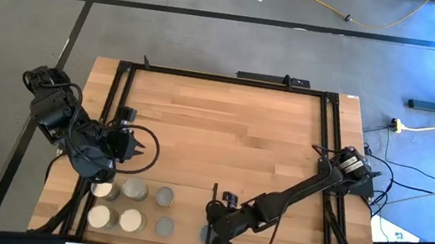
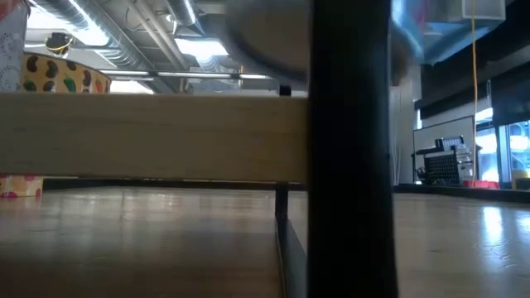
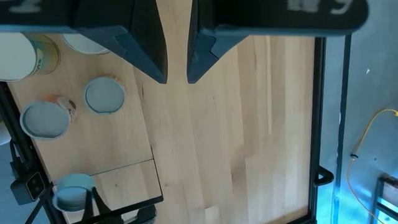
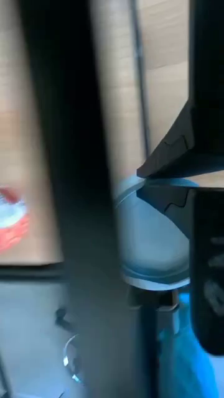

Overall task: Pick and place cans onto a shelf
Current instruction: Put the canned tuna on the shelf

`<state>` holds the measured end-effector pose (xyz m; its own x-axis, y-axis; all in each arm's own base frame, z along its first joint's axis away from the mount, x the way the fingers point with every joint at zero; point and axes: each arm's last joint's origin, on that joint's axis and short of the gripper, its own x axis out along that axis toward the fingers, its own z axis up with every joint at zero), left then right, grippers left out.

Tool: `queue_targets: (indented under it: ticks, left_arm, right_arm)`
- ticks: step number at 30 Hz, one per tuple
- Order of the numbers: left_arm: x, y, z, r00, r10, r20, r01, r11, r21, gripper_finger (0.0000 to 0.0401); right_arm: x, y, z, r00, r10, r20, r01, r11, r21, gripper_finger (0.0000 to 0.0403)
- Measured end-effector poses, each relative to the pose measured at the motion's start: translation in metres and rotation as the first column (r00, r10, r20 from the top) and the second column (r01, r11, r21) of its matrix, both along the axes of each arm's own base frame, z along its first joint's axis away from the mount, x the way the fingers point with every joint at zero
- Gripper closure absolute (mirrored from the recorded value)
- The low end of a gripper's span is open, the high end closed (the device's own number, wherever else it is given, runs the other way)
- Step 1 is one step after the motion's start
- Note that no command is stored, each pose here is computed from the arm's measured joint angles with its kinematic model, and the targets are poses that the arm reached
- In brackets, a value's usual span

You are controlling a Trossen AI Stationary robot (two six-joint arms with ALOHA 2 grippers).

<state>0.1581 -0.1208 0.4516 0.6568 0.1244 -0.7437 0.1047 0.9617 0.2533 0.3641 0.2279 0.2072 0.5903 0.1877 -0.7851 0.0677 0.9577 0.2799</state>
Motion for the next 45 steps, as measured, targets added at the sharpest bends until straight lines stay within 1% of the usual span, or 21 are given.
queue_targets:
  ticks: [7, 11, 16, 21, 26, 29, 31, 35, 37, 39, 42, 45]
  left_arm:
    - [0.0, 0.0, 0.0, 1.0, 0.0, 0.0, 0.0, 1.0, 0.0, 0.0346]
    - [0.0, 0.0, 0.0, 1.0, 0.0, 0.0, 0.0, 1.0, 0.0, 0.0346]
    - [0.0, 0.0, 0.0, 1.0, 0.0, 0.0, 0.0, 1.0, 0.0, 0.0346]
    - [0.0, 0.0, 0.0, 1.0, 0.0, 0.0, 0.0, 1.0, 0.0, 0.0346]
    - [0.0, 0.0, 0.0, 1.0, 0.0, 0.0, 0.0, 1.0, 0.0, 0.0346]
    - [0.0, 0.0, 0.0, 1.0, 0.001, 0.0, -0.001, 1.0, -0.001, 0.0346]
    - [0.0, 0.0, 0.0, 1.0, 0.0, 0.0, 0.0, 1.0, -0.001, 0.0346]
    - [0.0, 0.0, 0.0, 1.0, 0.0, 0.0, 0.0, 1.0, -0.001, 0.0346]
    - [0.0, 0.0, 0.0, 1.0, 0.0, 0.0, 0.0, 1.0, -0.001, 0.0346]
    - [0.0, 0.0, 0.0, 1.0, 0.003, 0.0, -0.003, 1.0, -0.005, 0.0346]
    - [0.0, 0.0, 0.0, 1.0, 0.002, 0.0, -0.002, 1.0, -0.004, 0.0346]
    - [0.001, -0.001, 0.0, 1.0, -0.019, 0.0, 0.019, 1.0, 0.01, 0.0346]
  right_arm:
    - [-0.013, -0.001, -0.001, 0.99, 0.045, -0.132, -0.047, 0.999, -0.008, 0.0389]
    - [-0.026, -0.002, 0.004, 0.979, 0.029, -0.203, -0.034, 0.999, -0.023, 0.0389]
    - [-0.039, -0.003, 0.033, 0.987, 0.034, -0.16, -0.032, 0.999, 0.013, 0.0389]
    - [-0.055, -0.011, 0.055, 0.982, -0.032, -0.187, 0.042, 0.998, 0.049, 0.0389]
    - [-0.067, -0.019, 0.086, 0.988, -0.06, -0.139, 0.077, 0.99, 0.117, 0.039]
    - [-0.072, -0.023, 0.103, 0.987, -0.067, -0.145, 0.082, 0.991, 0.101, 0.039]
    - [-0.069, -0.026, 0.117, 0.989, -0.062, -0.131, 0.072, 0.995, 0.075, 0.039]
    - [-0.059, -0.035, 0.149, 0.997, -0.051, -0.066, 0.054, 0.997, 0.055, 0.039]
    - [-0.055, -0.042, 0.161, 0.998, -0.046, -0.043, 0.047, 0.999, 0.019, 0.039]
    - [-0.052, -0.05, 0.171, 0.997, -0.071, -0.027, 0.07, 0.997, -0.021, 0.039]
    - [-0.039, -0.063, 0.178, 0.994, -0.112, 0.014, 0.112, 0.989, -0.101, 0.039]
    - [-0.019, -0.077, 0.177, 0.988, -0.146, 0.052, 0.153, 0.975, -0.163, 0.039]
